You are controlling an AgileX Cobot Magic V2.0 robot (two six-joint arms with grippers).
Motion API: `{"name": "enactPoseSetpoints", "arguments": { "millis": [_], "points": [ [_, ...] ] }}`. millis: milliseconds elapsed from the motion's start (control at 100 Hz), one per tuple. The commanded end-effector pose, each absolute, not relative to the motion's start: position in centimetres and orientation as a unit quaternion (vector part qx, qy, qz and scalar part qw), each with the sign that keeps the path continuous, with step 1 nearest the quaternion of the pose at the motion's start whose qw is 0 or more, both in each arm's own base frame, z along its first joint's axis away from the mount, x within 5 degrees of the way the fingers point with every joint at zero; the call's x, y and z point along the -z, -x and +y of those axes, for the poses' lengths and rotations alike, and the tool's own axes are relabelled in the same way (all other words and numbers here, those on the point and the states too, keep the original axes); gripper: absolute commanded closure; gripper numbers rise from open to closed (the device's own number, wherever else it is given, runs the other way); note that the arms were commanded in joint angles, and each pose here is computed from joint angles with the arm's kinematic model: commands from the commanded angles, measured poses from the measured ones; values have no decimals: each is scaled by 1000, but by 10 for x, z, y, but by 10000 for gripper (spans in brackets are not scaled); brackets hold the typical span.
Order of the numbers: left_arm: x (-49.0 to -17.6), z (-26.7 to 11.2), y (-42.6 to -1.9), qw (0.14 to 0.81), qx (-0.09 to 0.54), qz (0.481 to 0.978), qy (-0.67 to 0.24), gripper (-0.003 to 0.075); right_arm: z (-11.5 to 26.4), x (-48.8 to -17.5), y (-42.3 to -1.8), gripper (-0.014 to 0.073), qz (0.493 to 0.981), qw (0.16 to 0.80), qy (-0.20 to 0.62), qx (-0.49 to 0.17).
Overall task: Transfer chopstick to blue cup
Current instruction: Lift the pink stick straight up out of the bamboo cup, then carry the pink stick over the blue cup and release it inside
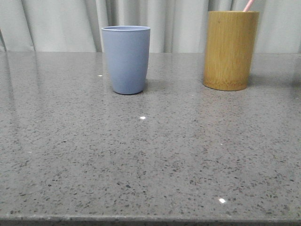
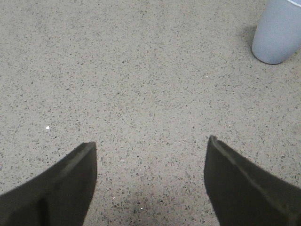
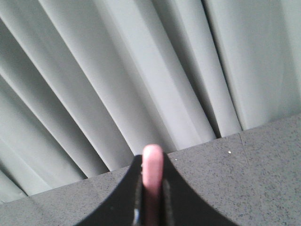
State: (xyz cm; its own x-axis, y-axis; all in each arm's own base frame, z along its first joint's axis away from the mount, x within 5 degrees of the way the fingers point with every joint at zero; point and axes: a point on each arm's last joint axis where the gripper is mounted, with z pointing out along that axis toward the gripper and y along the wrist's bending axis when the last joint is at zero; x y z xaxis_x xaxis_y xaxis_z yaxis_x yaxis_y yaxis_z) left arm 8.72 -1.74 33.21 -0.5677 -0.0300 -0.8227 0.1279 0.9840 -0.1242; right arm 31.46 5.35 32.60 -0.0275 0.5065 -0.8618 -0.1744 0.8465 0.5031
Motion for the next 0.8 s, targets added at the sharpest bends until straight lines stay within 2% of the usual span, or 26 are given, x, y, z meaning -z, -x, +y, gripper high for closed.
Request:
{"name": "enactPoseSetpoints", "arguments": {
  "millis": [0, 220, 500, 620, 790],
  "points": [
    [-344, -17, -90, 499, 91, 861, -19, 246, 54, -363, -304, 654, 614, 738, -98, -262],
    [-344, -17, -90, 499, 91, 861, -19, 246, 55, -396, -299, 654, 607, 751, -68, -251],
    [-344, -17, -90, 497, 91, 863, -19, 246, 52, -468, -281, 654, 606, 763, -46, -220],
    [-344, -17, -90, 497, 91, 863, -19, 246, 59, -494, -272, 654, 600, 765, -40, -229],
    [-344, -17, -90, 497, 91, 863, -19, 246, 88, -506, -263, 654, 592, 758, -7, -273]
  ]
}}
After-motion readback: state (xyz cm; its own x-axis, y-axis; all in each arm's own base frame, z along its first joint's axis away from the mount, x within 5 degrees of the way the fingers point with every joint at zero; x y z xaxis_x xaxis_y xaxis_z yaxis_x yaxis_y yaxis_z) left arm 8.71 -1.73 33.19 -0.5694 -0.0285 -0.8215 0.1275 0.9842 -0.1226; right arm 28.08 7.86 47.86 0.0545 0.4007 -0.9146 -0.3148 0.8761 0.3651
